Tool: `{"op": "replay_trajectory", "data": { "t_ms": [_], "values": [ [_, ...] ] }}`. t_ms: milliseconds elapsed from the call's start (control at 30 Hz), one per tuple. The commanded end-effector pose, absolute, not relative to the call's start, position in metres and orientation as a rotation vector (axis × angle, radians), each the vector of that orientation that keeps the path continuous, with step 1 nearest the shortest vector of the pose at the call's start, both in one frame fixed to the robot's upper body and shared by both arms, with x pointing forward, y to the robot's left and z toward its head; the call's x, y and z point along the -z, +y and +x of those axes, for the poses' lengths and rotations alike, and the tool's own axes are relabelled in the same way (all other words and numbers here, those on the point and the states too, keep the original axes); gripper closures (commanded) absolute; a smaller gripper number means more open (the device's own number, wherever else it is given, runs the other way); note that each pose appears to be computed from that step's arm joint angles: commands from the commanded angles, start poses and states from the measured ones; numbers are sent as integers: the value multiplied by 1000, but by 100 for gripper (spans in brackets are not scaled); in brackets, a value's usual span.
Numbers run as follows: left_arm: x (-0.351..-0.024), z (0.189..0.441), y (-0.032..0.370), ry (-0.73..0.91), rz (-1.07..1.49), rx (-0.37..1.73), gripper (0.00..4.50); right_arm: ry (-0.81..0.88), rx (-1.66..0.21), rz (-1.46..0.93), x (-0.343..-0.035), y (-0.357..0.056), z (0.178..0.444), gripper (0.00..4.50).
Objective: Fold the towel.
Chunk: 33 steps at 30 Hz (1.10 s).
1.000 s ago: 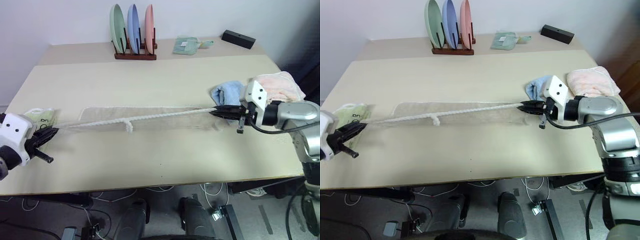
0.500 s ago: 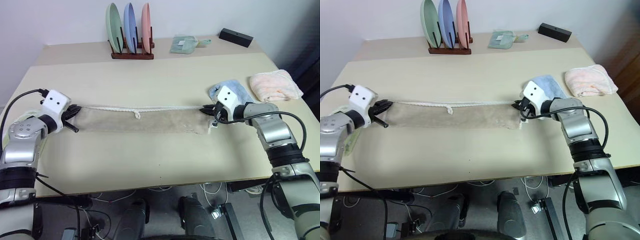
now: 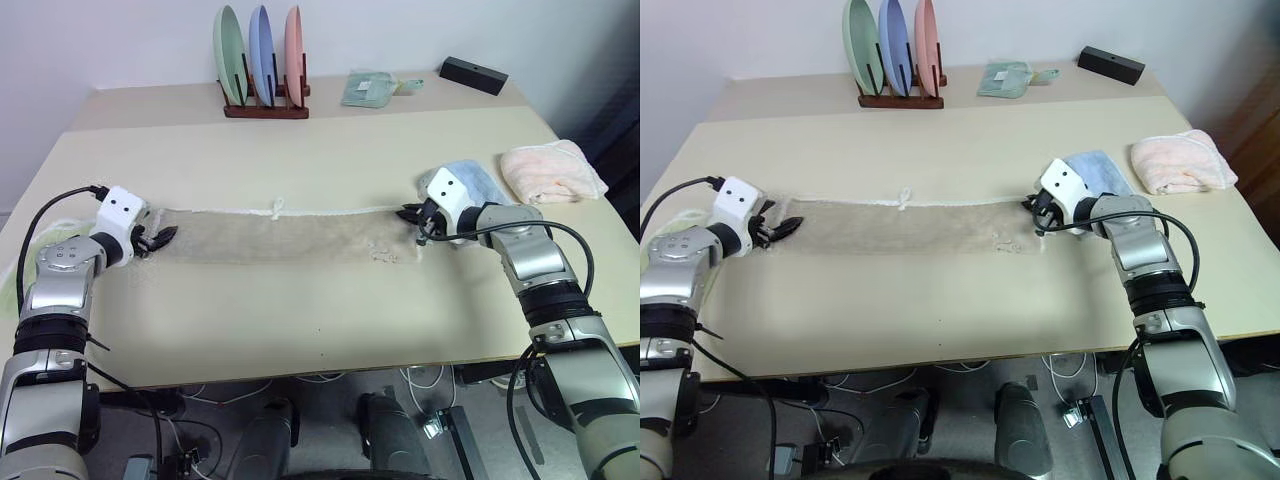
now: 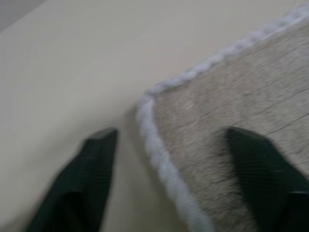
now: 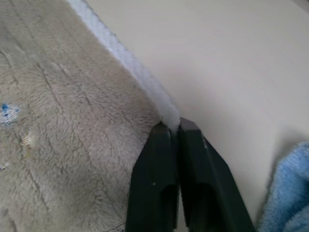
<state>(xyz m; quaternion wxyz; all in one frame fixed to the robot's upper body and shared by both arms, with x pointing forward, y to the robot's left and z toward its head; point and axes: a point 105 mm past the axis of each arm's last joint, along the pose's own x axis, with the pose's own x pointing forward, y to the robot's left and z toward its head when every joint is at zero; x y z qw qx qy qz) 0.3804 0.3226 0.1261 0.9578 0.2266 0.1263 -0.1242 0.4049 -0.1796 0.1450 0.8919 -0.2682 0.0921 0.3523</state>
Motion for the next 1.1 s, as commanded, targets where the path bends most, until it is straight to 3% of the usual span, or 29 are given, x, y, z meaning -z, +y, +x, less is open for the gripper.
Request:
{"op": "replay_trajectory", "data": {
  "t_ms": [33, 100, 267, 333, 433, 567, 667, 833, 933, 1100],
  "values": [
    [-150, 383, 331, 163, 442, 182, 0, 99, -689, -578, -174, -186, 406, 260],
    [-162, 382, 337, 109, 389, 137, 0, 80, -649, -610, -182, -196, 403, 165],
    [-179, 375, 337, 19, 368, 108, 0, 66, -552, -606, -200, -225, 391, 165],
    [-188, 373, 327, -33, 362, 132, 0, 75, -563, -517, -204, -229, 380, 113],
    [-196, 365, 277, -106, 380, 307, 0, 49, -633, -307, -210, -217, 354, 4],
    [-181, 345, 206, -116, 390, 564, 0, 109, -697, -18, -196, -198, 320, 4],
    [-163, 321, 146, -115, 366, 782, 0, 235, -685, 213, -164, -187, 292, 4],
    [-148, 290, 102, -105, 341, 972, 0, 407, -587, 400, -127, -178, 270, 4],
    [-149, 279, 93, -100, 277, 1026, 0, 447, -545, 495, -117, -165, 271, 4],
    [-151, 276, 94, -92, 251, 1017, 0, 484, -367, 684, -109, -160, 298, 4]
  ]
}}
